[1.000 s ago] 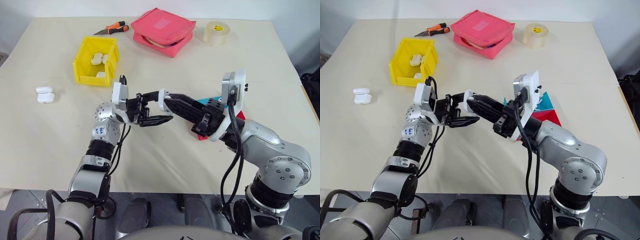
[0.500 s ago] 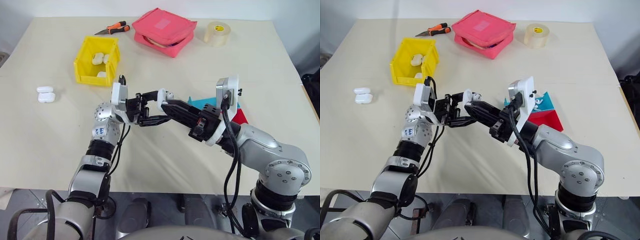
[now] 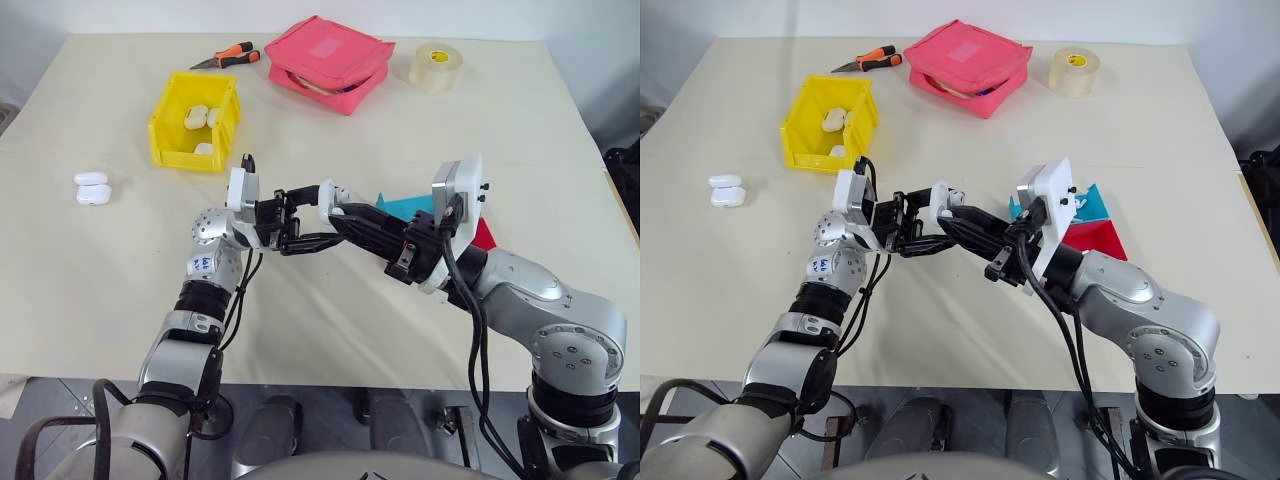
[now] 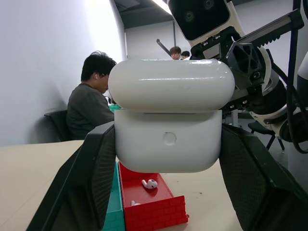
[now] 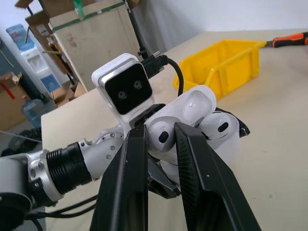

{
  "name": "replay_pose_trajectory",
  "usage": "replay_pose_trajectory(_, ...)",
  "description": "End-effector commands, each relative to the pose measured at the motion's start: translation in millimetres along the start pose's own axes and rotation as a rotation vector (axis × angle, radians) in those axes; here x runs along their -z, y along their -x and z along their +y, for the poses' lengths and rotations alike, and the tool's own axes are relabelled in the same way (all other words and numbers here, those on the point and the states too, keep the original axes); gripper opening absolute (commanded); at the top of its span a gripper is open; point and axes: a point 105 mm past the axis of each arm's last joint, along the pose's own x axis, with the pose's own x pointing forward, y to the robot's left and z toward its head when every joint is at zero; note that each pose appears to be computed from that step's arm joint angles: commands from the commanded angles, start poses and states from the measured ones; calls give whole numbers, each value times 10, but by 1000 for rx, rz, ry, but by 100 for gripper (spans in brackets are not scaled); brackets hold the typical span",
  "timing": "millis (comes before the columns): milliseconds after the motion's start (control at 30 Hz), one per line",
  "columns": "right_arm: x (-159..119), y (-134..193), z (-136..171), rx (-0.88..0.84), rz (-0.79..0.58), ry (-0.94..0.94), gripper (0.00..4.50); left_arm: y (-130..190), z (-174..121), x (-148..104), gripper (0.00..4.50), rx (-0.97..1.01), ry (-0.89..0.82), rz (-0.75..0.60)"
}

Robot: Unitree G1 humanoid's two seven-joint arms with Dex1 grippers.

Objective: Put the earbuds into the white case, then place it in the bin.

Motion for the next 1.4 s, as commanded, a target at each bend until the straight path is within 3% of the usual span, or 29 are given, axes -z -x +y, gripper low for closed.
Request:
replay_pose_trajectory(33,116,89,-353,161,70,17,47,0,-70,-244,279,111,-103,-58)
replay_pose_trajectory(367,164,50,-416,162,114,11,47,-16,-125,-231,279,129,-106,-53)
replay_pose_trajectory(733,-16,181,-377,159,116,38,47,128,-33,-199,279,64,-119,-5)
replay_pose_trajectory(867,-120,207,-271,108,128,2,47,155,-14,-173,279,55,-116,11)
replay_pose_trajectory(1200,-57,159,49,-17,269,-181,47,41,-41,-104,279,89,-110,0)
replay_pose_trajectory(1300,-71,161,-20,42,274,-174,47,30,-45,-101,279,92,-112,-3)
replay_pose_trajectory(1400,-3,266,-325,206,320,-109,47,37,-45,-105,279,88,-116,-5)
